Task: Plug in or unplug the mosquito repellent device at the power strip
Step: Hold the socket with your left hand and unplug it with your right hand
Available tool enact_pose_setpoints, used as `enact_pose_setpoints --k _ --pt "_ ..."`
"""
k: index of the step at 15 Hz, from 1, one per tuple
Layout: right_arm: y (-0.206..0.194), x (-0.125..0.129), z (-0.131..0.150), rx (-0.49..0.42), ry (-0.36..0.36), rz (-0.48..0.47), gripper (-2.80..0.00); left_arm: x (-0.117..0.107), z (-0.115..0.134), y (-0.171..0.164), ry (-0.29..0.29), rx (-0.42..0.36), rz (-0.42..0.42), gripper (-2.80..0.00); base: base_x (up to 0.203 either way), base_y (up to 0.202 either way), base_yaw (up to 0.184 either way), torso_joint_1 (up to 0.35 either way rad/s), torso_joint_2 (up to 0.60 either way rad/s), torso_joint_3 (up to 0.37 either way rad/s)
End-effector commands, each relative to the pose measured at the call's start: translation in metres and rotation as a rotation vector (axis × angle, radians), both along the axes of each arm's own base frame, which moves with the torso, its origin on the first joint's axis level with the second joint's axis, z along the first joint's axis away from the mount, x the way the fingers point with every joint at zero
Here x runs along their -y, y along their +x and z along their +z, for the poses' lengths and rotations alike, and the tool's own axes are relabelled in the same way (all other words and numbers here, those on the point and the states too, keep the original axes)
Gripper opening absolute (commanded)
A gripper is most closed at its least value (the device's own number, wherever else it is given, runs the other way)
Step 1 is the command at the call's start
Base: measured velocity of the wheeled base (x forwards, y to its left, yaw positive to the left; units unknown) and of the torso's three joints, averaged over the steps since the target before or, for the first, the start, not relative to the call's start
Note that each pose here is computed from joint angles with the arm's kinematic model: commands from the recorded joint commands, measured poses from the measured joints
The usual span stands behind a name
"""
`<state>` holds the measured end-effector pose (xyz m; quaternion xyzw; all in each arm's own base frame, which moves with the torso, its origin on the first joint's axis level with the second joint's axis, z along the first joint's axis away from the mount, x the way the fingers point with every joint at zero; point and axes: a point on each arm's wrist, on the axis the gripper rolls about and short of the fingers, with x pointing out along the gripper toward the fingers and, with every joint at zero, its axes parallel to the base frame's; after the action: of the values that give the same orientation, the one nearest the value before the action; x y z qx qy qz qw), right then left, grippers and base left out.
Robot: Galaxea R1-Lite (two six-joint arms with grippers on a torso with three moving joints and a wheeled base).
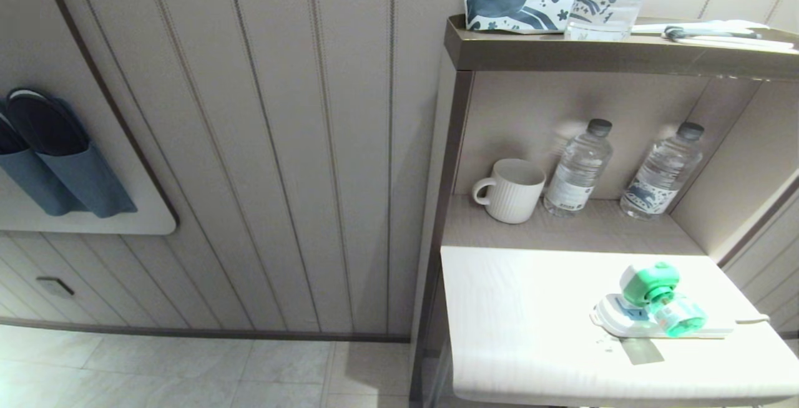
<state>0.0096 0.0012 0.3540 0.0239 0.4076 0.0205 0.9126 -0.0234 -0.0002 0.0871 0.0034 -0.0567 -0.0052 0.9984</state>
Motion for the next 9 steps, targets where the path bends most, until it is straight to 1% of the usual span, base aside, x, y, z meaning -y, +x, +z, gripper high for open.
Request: enact_pose_setpoints --k 1,3,4,5,6,7,9 --pt "-0.082 0.000 -0.028 0.211 -0.024 -0.041 -2.80 0.000 0.000 0.000 0.000 0.002 0.000 -2.80 0.000 0.000 0.000 0.000 0.00 0.000" --pt "-0.116 -0.002 -0.070 0.360 -0.085 -0.091 -2.80 0.000 0.000 0.000 0.000 0.002 0.000 -2.80 0.000 0.000 0.000 0.000 0.00 0.000" --pt "-0.124 -0.003 -0.095 0.424 -0.114 -0.115 -2.80 0.000 0.000 0.000 0.000 0.002 0.000 -2.80 0.000 0.000 0.000 0.000 0.00 0.000" --pt "-0.126 -0.005 -0.113 0.469 -0.117 -0.140 -2.80 0.000 0.000 0.000 0.000 0.002 0.000 -2.80 0.000 0.000 0.000 0.000 0.00 0.000" --pt "-0.126 -0.006 -0.122 0.520 -0.090 -0.157 -2.80 0.000 0.000 0.000 0.000 0.002 0.000 -2.80 0.000 0.000 0.000 0.000 0.00 0.000" --pt "-0.116 -0.008 -0.129 0.541 -0.055 -0.143 -2.80 0.000 0.000 0.000 0.000 0.002 0.000 -2.80 0.000 0.000 0.000 0.000 0.00 0.000" --pt "-0.087 -0.008 -0.144 0.542 -0.041 -0.162 -2.80 0.000 0.000 0.000 0.000 0.002 0.000 -2.80 0.000 0.000 0.000 0.000 0.00 0.000"
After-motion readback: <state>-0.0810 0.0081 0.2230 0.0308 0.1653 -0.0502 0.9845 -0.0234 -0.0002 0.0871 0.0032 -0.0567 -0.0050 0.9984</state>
